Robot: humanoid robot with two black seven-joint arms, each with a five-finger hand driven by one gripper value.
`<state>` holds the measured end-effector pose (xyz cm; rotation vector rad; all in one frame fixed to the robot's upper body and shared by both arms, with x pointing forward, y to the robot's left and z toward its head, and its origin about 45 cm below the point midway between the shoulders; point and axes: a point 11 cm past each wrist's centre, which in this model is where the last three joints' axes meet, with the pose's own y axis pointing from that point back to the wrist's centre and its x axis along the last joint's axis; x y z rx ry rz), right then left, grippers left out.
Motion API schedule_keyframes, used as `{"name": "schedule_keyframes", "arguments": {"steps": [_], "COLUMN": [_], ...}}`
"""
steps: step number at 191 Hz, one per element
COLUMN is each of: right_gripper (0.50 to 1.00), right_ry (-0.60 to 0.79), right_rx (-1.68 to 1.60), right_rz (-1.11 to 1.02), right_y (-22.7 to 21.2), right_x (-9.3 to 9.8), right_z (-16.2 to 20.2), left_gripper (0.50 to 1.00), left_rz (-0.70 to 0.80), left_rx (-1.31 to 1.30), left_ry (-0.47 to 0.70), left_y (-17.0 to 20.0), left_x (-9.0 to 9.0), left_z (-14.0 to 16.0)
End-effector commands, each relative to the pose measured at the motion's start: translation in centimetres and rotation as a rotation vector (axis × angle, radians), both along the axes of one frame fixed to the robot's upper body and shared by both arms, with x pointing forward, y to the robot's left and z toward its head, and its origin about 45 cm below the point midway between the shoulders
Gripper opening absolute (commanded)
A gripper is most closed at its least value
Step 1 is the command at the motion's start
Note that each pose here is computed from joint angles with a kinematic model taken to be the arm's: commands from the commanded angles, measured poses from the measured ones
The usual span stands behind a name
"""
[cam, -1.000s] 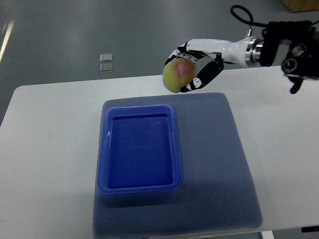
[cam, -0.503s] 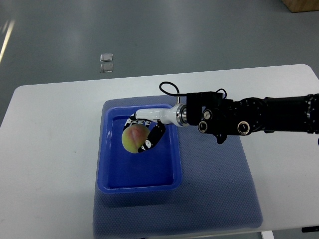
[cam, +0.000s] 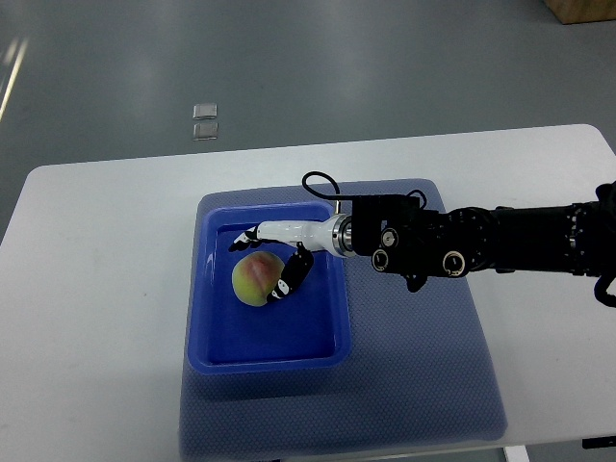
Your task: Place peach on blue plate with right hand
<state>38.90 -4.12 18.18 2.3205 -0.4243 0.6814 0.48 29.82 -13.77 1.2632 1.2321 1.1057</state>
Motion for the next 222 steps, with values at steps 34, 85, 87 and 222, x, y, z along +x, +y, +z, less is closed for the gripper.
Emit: {"name": "schedule_keyframes", "arguments": {"steps": [34, 85, 87, 222], "right_gripper": [0.932, 0.93, 0.93, 0.932], "right_ry": [-0.051, 0.011, 0.011, 0.447], "right_rx": [0.12, 0.672, 0.672, 1.604], "right_rz": [-0.109, -0.546, -0.546, -1.068], "right_y": [-3.5, -14.4, -14.4, -24.5], "right_x": [4.5, 8.7, 8.7, 7.3], "right_z": [7.3, 12.1, 12.1, 0.9], "left_gripper": [1.0, 1.0, 1.0, 1.0], "left_rz": [0.001, -0.001, -0.001, -0.004], "left_rx": [0.003, -0.002, -0.002, -0.003], "left_ry": [0.0, 0.0, 0.0, 0.0], "left_y": [0.1, -0.1, -0.1, -0.1], "left_x": [0.0, 0.0, 0.0, 0.0], "left_z": [0.0, 0.0, 0.0, 0.0]}}
